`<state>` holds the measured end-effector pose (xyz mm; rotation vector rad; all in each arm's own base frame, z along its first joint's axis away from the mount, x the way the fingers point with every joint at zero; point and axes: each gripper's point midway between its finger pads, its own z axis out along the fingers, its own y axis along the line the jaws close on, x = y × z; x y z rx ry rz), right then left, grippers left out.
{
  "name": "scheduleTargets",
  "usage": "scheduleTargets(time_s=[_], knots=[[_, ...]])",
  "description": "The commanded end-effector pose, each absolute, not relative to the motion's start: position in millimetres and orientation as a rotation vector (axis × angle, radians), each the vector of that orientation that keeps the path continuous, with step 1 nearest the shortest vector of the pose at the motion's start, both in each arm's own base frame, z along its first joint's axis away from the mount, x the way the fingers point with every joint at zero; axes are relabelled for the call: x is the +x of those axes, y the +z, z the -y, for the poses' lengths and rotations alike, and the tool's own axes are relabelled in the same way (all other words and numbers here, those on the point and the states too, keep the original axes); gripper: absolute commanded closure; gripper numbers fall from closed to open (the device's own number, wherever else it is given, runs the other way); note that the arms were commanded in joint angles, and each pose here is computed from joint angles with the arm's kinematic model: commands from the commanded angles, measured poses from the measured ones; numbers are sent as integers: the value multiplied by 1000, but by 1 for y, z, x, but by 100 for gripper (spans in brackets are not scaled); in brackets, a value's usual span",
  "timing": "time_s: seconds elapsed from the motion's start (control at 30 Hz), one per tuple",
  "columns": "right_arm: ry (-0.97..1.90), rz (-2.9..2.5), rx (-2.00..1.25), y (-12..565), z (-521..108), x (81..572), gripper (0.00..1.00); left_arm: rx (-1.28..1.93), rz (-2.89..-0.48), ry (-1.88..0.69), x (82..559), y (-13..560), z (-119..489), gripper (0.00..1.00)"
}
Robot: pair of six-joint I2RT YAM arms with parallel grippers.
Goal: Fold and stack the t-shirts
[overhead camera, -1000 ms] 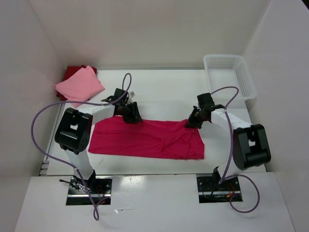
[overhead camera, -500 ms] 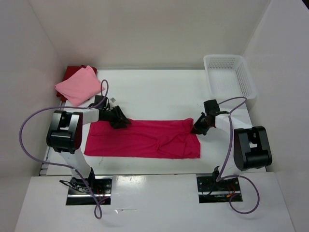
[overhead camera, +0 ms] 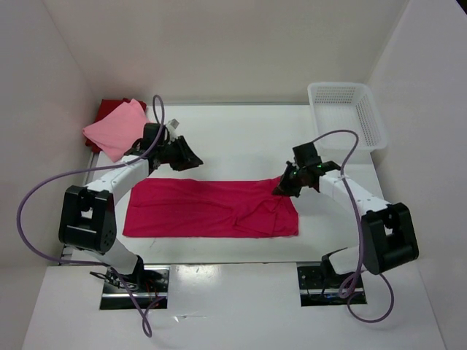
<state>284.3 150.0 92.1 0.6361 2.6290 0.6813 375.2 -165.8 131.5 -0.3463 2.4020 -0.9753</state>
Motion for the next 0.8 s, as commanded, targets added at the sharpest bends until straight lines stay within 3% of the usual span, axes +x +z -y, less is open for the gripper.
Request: scheduleTargets(time_s=[0.0, 0.07, 0.2, 0.47, 0.53, 0.57, 0.67, 0.77], knots=[[717, -2772, 570, 71, -177, 251, 100, -269, -2373, -946, 380, 145, 176, 68], [754, -2834, 531, 57, -193, 238, 100, -244, -2361, -934, 383, 149, 178, 75], [699, -2868, 540, 39, -191, 242, 99, -224, -2305, -910, 388, 166, 175, 75], [581, -2918, 476, -8, -203, 307, 96, -204, -2316, -927, 378, 165, 176, 74], [614, -2852, 435, 0, -214, 353, 96, -198, -2329, -921, 373, 166, 175, 74], [560, -2890, 476, -22, -210, 364, 96, -202, -2338, -920, 371, 164, 174, 73], [621, -2683, 402, 21, -243, 485, 97, -197, -2355, -912, 366, 163, 173, 71], [731, -2496, 367, 70, -270, 569, 97, -202, -2383, -902, 356, 158, 173, 71]])
